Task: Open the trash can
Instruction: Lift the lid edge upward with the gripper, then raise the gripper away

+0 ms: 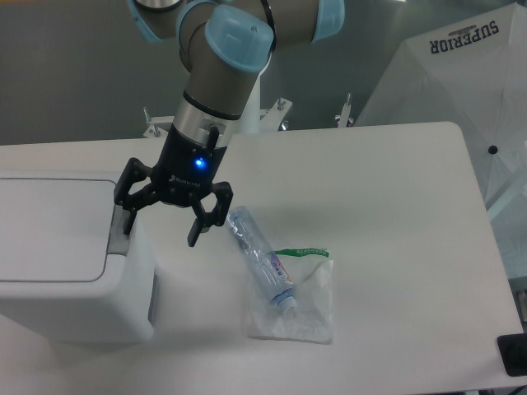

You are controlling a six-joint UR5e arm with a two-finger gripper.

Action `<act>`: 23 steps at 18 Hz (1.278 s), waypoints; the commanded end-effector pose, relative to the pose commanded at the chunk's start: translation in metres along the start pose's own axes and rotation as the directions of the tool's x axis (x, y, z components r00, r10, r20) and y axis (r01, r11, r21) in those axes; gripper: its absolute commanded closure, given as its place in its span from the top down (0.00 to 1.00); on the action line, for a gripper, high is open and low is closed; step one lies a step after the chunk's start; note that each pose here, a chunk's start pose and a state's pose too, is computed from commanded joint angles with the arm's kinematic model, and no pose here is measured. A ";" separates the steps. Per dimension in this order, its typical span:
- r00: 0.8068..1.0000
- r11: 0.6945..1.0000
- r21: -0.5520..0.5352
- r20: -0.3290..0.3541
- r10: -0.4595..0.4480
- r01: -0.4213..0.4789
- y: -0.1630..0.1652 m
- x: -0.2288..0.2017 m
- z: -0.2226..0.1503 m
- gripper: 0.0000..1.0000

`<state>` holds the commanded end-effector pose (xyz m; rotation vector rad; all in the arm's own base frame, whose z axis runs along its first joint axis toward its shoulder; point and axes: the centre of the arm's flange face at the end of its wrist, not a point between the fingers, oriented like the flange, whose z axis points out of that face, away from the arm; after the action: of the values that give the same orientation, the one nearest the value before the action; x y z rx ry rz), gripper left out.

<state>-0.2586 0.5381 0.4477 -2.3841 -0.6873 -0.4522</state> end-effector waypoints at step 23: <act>0.971 0.962 0.241 0.227 0.073 -0.129 -0.076 -0.072 -0.147 1.00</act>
<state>-0.3817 0.4697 0.5607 -2.2287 -0.6696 -0.0545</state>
